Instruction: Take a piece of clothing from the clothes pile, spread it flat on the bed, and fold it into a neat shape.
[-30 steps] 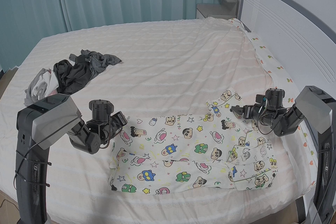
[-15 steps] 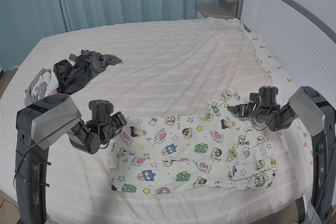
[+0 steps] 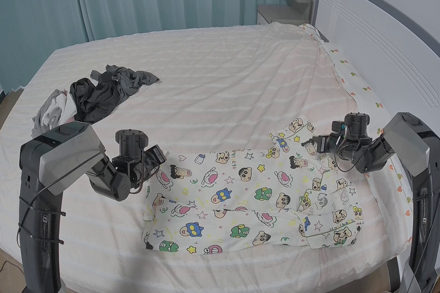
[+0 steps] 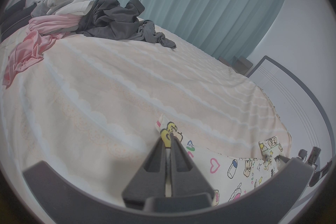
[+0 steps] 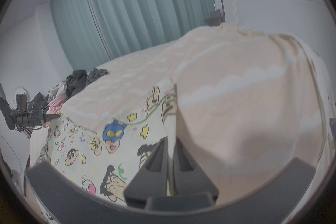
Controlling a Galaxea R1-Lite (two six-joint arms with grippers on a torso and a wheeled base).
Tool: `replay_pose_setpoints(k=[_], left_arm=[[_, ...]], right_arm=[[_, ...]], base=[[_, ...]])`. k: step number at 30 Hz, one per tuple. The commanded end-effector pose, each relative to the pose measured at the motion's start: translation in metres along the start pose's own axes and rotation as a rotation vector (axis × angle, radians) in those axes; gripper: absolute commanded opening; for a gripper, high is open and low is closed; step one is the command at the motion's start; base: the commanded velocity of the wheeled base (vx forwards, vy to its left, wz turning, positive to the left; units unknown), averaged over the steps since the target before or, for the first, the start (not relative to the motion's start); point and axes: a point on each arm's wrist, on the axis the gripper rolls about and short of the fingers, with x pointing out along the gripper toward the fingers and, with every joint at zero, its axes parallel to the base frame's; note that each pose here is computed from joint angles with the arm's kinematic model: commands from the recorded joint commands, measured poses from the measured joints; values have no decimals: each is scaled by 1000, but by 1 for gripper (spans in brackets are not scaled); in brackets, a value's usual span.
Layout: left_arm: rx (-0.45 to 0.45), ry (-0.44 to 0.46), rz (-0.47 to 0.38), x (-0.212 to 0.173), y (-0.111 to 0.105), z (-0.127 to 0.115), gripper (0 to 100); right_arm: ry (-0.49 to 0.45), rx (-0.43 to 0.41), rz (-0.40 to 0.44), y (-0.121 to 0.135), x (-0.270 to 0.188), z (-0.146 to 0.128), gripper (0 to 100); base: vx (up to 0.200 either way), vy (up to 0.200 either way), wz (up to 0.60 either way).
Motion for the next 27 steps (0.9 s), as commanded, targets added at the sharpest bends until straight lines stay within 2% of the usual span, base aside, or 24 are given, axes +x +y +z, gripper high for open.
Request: replay_pose_setpoints(k=[1, 16, 18, 19, 22, 27], left_arm=[[1, 3, 3, -5, -3, 6, 0], [1, -4, -1, -7, -5, 11, 0], [1, -4, -1, -7, -5, 11, 0], [1, -5, 1, -7, -5, 11, 0], [1, -4, -1, -7, -5, 11, 0], [2, 0, 4, -7, -4, 9, 0]], right_arm=[[-20, 3, 17, -4, -20, 1, 0], [-9, 51, 92, -3, -32, 8, 0], [17, 60, 125, 0, -33, 7, 0], [60, 77, 145, 1, -34, 5, 0], [124, 104, 153, 2, -29, 9, 0], [141, 112, 154, 0, -22, 18, 0]], base=[[0, 0, 0], [0, 0, 0], [0, 0, 0], [0, 0, 0], [0, 0, 0], [0, 0, 0]])
